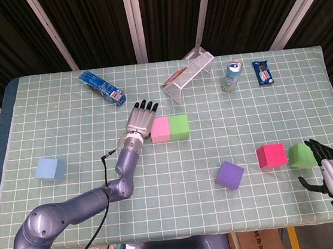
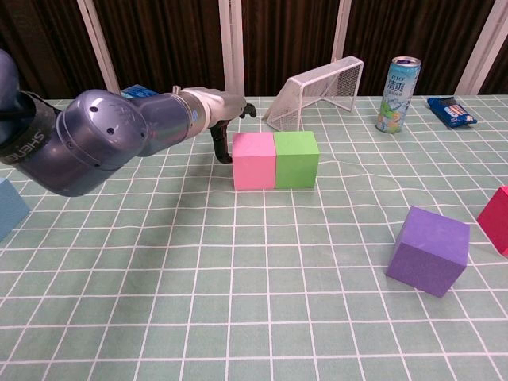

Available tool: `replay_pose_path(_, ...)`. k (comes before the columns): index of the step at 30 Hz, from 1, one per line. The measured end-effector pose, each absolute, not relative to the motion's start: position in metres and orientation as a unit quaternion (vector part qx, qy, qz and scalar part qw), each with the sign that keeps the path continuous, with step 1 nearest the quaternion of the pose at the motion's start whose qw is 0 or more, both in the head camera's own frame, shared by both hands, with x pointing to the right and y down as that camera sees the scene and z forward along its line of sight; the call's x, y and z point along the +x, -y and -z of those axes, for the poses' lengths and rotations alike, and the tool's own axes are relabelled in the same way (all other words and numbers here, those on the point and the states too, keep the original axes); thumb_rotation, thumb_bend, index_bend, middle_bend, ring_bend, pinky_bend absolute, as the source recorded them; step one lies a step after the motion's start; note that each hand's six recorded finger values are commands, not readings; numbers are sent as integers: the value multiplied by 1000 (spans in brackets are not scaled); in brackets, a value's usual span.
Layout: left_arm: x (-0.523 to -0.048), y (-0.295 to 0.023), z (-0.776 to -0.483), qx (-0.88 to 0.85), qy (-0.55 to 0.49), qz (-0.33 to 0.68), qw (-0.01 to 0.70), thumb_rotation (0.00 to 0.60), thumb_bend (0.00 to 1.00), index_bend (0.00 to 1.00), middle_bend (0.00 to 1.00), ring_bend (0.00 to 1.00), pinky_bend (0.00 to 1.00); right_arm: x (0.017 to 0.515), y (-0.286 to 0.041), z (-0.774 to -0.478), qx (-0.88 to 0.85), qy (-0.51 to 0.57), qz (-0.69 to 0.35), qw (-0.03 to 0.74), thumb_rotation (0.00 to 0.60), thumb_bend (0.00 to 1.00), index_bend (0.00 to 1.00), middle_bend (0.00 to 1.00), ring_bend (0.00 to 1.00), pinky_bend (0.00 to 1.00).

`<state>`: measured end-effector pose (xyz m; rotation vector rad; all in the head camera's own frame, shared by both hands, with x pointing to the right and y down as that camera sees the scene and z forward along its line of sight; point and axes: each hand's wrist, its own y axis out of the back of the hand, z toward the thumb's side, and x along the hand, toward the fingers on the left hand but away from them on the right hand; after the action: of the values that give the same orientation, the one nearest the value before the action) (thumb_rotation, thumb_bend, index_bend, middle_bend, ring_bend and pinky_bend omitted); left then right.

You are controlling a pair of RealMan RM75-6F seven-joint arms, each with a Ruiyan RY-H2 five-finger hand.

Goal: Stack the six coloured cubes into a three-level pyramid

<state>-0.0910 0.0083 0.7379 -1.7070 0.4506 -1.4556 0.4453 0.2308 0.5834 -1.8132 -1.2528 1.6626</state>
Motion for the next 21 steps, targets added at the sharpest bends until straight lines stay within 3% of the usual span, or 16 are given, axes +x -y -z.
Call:
replay_pose_path(3, -93, -9, -738, -679, -178, 580, 413, 600, 360, 0, 63, 19, 118, 445, -231, -584, -645, 444, -593, 189, 600, 329, 0, 0, 0, 0)
replay_pose_path(13, -115, -12, -729, -682, -195, 581, 399, 600, 163, 0, 42, 19, 112, 443, -231, -584, -647, 443, -591, 189, 600, 329, 0, 0, 0, 0)
replay_pose_path(21, -152, -24, -688, -701, -257, 554, 368, 600, 111, 0, 27, 0, 72, 440, -230, -580, -648, 446, -584, 199, 600, 329, 0, 0, 0, 0)
